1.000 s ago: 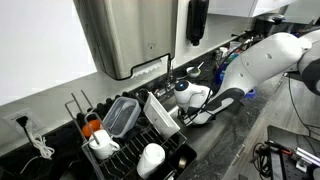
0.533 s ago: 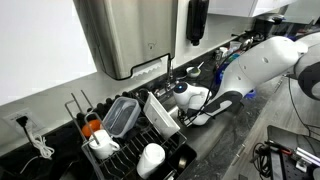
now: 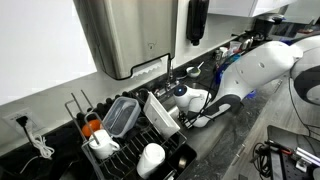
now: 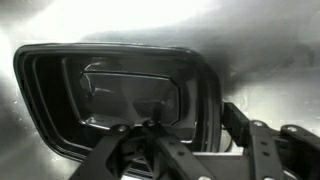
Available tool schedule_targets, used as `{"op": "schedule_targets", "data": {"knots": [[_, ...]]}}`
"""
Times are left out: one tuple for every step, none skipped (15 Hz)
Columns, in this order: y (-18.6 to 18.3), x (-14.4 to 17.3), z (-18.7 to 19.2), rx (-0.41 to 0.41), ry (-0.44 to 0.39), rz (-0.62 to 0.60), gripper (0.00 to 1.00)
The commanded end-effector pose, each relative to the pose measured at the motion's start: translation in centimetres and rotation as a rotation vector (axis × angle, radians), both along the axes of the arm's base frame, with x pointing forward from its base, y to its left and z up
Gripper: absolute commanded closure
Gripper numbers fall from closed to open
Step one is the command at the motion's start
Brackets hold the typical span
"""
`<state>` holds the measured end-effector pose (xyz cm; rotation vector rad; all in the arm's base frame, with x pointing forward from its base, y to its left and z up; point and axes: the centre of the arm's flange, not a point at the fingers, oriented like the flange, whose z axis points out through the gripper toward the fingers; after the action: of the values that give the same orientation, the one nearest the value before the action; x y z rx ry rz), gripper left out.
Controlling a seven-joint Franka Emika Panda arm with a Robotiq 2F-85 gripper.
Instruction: Move the black bowl from the dish drainer to the sink
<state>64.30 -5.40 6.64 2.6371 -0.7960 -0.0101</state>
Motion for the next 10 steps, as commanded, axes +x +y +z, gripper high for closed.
{"op": "schedule_targets", "data": {"knots": [[-0.1, 0.2, 1.3, 0.021, -0.011, 0.005, 0.04], [0.0, 0.2, 1.7, 0.032, -0.019, -0.001, 0.01], [0.0, 0.2, 2.1, 0.046, -0.024, -0.006, 0.00], [-0.1, 0.1, 2.6, 0.060, -0.023, -0.012, 0.00], [-0.1, 0.1, 3.1, 0.066, -0.028, -0.026, 0.00], [-0.2, 0.0, 3.7, 0.079, -0.026, -0.032, 0.00], [-0.3, -0.1, 4.3, 0.087, -0.028, -0.039, 0.00], [-0.4, -0.2, 4.9, 0.097, -0.027, -0.043, 0.00], [-0.6, -0.3, 5.5, 0.101, -0.033, -0.046, 0.00], [-0.7, -0.5, 6.0, 0.109, -0.033, -0.040, 0.00]]}}
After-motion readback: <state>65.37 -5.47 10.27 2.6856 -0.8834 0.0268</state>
